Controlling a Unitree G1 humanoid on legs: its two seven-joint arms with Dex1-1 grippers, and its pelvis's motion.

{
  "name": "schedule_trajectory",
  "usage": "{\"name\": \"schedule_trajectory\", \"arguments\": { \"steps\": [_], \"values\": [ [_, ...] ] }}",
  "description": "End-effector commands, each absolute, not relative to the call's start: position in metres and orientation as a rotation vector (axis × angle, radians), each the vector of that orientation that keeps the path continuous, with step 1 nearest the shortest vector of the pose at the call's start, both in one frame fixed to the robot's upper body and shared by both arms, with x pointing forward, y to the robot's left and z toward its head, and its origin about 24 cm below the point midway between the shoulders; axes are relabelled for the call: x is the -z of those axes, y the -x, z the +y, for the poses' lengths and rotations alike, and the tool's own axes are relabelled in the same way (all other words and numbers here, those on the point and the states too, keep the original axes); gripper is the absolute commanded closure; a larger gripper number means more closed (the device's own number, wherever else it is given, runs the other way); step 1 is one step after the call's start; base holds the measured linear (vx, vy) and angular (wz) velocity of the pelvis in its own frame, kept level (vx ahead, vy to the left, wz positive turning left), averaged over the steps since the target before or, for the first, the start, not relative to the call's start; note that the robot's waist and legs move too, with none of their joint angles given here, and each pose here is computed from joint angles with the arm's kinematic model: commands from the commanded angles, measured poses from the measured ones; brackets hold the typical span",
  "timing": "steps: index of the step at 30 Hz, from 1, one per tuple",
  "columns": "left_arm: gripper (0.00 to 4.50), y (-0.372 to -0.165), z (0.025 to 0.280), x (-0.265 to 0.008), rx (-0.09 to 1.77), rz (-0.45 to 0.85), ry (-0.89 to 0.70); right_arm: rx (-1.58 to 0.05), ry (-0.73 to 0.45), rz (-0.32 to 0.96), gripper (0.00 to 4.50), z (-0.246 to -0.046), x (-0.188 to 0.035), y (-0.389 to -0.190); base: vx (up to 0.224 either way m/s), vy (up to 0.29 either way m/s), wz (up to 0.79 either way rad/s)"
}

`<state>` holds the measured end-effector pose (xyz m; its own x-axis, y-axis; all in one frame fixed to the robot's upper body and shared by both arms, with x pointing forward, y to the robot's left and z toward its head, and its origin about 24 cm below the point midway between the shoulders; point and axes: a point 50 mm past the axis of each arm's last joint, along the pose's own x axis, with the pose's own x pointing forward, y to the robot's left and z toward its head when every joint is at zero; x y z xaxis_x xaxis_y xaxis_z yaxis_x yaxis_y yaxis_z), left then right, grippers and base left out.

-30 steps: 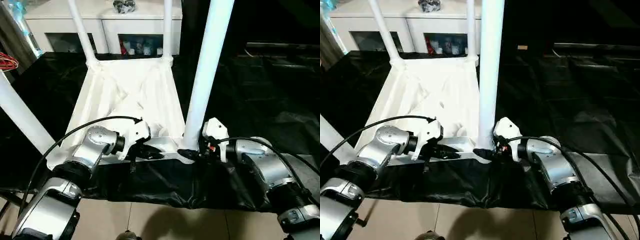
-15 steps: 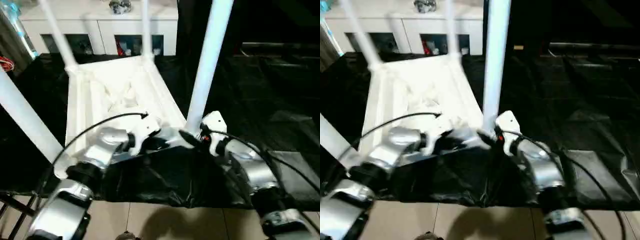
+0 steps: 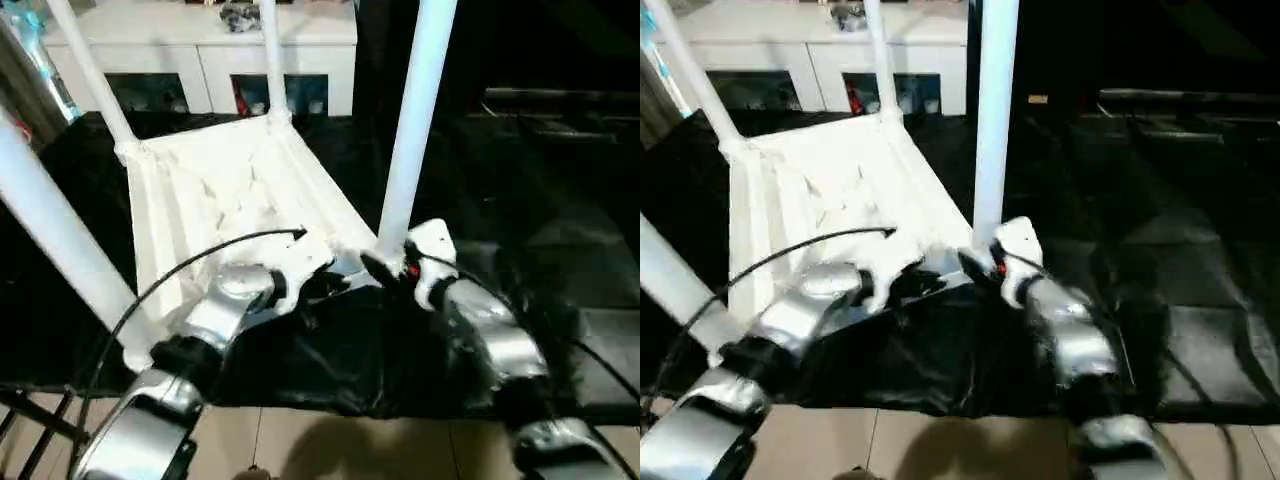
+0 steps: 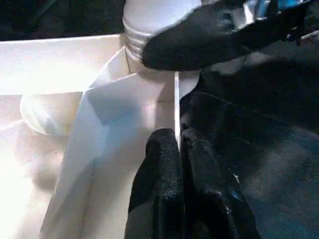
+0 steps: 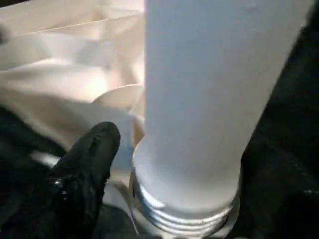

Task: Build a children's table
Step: Rotate leg to tighten

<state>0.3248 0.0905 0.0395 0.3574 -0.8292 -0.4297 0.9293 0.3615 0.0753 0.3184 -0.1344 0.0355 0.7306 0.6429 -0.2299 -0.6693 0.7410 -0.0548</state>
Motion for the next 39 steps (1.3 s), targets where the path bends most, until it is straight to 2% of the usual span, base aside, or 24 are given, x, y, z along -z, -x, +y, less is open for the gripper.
{"name": "schedule_trajectory", "arguments": {
  "steps": [1, 4, 8, 9, 13, 15, 18, 26, 34, 36, 37, 38, 39],
  "values": [
    [4.5, -0.315, 0.074, -0.047, 1.324, 0.258, -0.306, -0.94, 0.153, 0.199, 0.63, -0.111, -0.034, -0.306, 0.0, 0.0, 0.0],
    [4.5, -0.311, 0.085, -0.049, 1.393, 0.266, -0.279, -1.064, 0.189, 0.193, 0.63, -0.125, -0.039, -0.299, 0.0, 0.0, 0.0],
    [4.5, -0.308, 0.092, -0.051, 1.442, 0.273, -0.271, -1.149, 0.196, 0.198, 0.63, -0.131, -0.043, -0.294, 0.0, 0.0, 0.0],
    [4.5, -0.306, 0.099, -0.053, 1.494, 0.295, -0.27, -1.261, 0.216, 0.216, 0.63, -0.137, -0.046, -0.287, 0.0, 0.0, 0.0],
    [4.5, -0.306, 0.105, -0.055, 1.525, 0.31, -0.275, -1.358, 0.232, 0.241, 0.63, -0.142, -0.048, -0.279, 0.0, 0.0, 0.0],
    [4.5, -0.305, 0.111, -0.056, 1.559, 0.331, -0.287, -1.455, 0.247, 0.274, 0.95, -0.144, -0.048, -0.271, 0.0, 0.0, 0.0],
    [4.5, -0.305, 0.115, -0.057, 1.575, 0.339, -0.292, -1.492, 0.256, 0.295, 1.1, -0.144, -0.047, -0.267, 0.0, 0.0, 0.0],
    [4.5, -0.306, 0.118, -0.056, 1.575, 0.348, -0.305, -1.516, 0.249, 0.311, 1.72, -0.141, -0.044, -0.265, 0.0, 0.0, 0.0],
    [4.5, -0.318, 0.111, -0.055, 1.417, 0.312, -0.305, -1.443, 0.182, 0.287, 1.84, -0.136, -0.038, -0.264, 0.0, 0.0, 0.0],
    [4.5, -0.324, 0.106, -0.055, 1.338, 0.309, -0.324, -1.359, 0.154, 0.263, 1.84, -0.132, -0.035, -0.268, 0.0, 0.0, 0.0],
    [4.5, -0.327, 0.101, -0.055, 1.292, 0.299, -0.326, -1.261, 0.147, 0.252, 1.84, -0.129, -0.032, -0.275, 0.0, 0.0, 0.0],
    [4.5, -0.327, 0.101, -0.055, 1.292, 0.299, -0.326, -1.261, 0.147, 0.252, 1.84, -0.129, -0.032, -0.275, 0.0, 0.0, 0.0],
    [4.5, -0.333, 0.091, -0.056, 1.22, 0.284, -0.325, -1.079, 0.122, 0.269, 1.84, -0.124, -0.024, -0.286, 0.0, 0.0, 0.0]
  ]
}}
